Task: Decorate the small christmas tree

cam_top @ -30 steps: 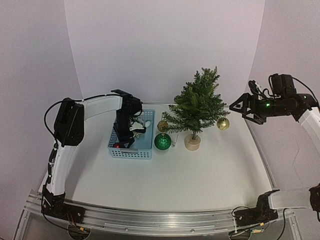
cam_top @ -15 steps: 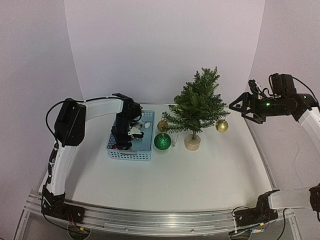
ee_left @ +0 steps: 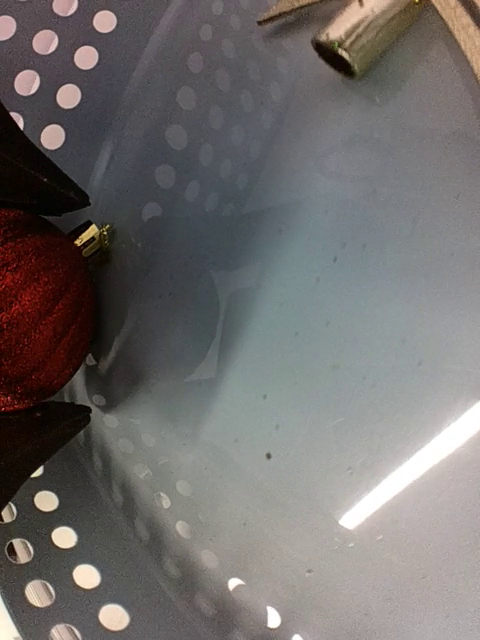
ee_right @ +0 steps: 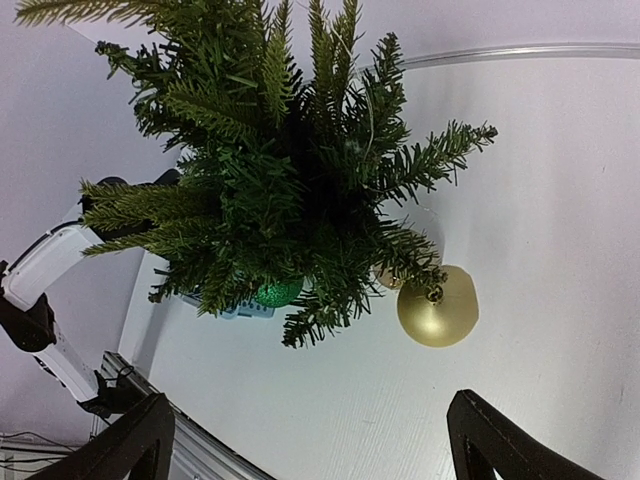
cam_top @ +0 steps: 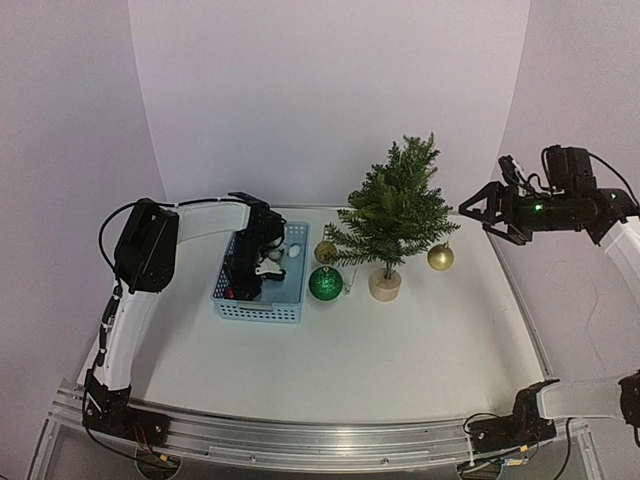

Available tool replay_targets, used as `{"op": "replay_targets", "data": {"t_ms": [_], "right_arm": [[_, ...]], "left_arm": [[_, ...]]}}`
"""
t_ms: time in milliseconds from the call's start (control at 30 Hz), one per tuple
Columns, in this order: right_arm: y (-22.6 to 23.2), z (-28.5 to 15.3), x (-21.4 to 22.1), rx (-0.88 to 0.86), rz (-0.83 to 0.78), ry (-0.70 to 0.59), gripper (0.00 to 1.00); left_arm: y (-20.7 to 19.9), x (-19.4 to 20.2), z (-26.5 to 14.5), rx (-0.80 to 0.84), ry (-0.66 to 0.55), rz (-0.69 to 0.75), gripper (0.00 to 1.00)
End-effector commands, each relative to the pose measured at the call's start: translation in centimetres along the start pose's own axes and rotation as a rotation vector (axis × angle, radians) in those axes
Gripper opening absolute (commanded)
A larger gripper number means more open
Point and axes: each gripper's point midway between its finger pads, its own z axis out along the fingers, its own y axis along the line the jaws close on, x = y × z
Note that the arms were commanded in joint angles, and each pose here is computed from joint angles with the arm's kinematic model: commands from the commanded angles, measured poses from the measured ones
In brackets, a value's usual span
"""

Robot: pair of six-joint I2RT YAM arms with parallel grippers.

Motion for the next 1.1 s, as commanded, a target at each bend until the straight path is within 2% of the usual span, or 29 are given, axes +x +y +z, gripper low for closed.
{"op": "replay_targets", "data": {"t_ms": [0,267,433,767,933,1067], "right_arm": [[0.8,-0.4,-0.5,-0.033,-0.016,-0.022,0.94],[1.2,-0.4,-1.1,-0.048,-0.022,-0.027,0.94],[2.0,-0.9,-1.7,-0.067,-0.029,-0.042,0.94],[4.5,-2.2,-3.9,-0.147,-0.048,-0.096,0.94],[6.6,-3.2,-5.4,-0.224,-0.062,-0.140,0.94],[7.7,-4.1,-6.2,-0.258,-0.083,-0.170,0.93]], "left_arm": [[0.0,1.0,-2.0,0.007,0.020,-0.003,0.54],[1.5,-1.2,-6.2,-0.043,-0.122,-0.023,0.52],[2.6,-3.2,-10.6,-0.080,-0.271,-0.058,0.52],[2.3,-6.0,-23.7,-0.033,-0.771,-0.112,0.51],[0.2,-5.4,-31.0,0.054,-1.055,-0.056,0.52],[-1.7,-4.4,-35.3,0.102,-1.198,-0.002,0.53]]}}
